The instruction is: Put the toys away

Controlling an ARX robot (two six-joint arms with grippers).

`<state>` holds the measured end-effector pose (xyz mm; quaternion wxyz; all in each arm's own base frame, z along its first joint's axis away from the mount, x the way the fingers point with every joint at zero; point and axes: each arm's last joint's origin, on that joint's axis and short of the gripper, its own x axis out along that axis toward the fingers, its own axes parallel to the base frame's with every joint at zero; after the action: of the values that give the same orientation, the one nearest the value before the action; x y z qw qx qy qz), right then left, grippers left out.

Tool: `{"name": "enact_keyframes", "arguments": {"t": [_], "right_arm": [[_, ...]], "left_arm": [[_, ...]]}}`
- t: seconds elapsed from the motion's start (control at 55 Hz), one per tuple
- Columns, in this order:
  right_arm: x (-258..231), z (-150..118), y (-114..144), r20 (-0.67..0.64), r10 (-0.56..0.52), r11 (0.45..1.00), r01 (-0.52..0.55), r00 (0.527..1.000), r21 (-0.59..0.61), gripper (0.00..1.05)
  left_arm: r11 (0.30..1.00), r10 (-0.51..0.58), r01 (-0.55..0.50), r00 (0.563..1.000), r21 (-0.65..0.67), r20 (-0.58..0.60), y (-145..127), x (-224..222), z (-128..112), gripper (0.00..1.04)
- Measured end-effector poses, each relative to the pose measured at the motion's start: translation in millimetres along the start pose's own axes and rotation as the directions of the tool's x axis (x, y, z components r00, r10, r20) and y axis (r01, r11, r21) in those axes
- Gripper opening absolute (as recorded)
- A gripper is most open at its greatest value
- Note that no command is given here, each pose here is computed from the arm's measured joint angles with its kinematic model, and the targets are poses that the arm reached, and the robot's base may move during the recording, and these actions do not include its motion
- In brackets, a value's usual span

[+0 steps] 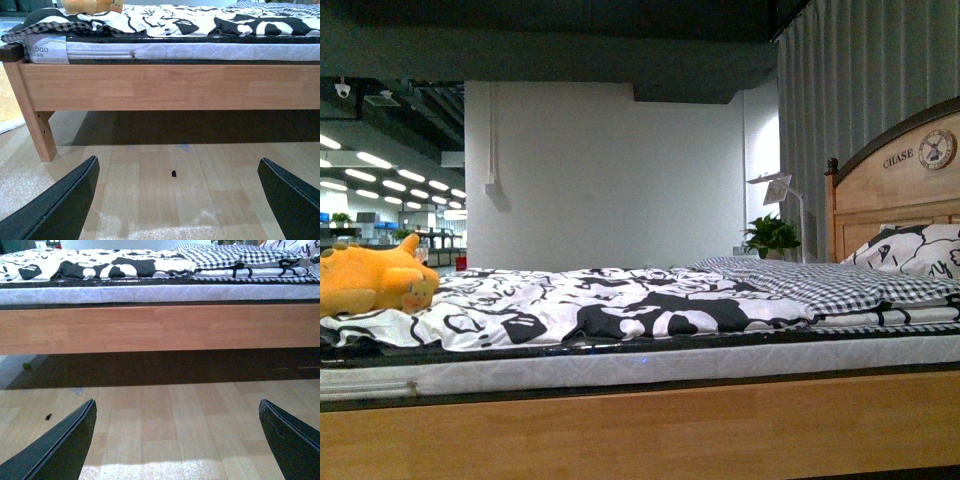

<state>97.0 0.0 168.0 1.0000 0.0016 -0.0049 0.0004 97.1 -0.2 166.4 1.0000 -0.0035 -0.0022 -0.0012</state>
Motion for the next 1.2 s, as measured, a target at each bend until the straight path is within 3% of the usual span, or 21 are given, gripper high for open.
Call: {"name": "enact_keyframes", "arguments": {"t": [1.2], "right_arm": [[0.0, 0.0, 0.0, 0.000, 0.000, 1.000, 0.000, 1.000, 0.000, 0.98]], "left_arm": [[1.000, 0.000, 0.000, 1.000, 0.000, 0.000, 0.0, 0.0, 0.0, 0.98]]}}
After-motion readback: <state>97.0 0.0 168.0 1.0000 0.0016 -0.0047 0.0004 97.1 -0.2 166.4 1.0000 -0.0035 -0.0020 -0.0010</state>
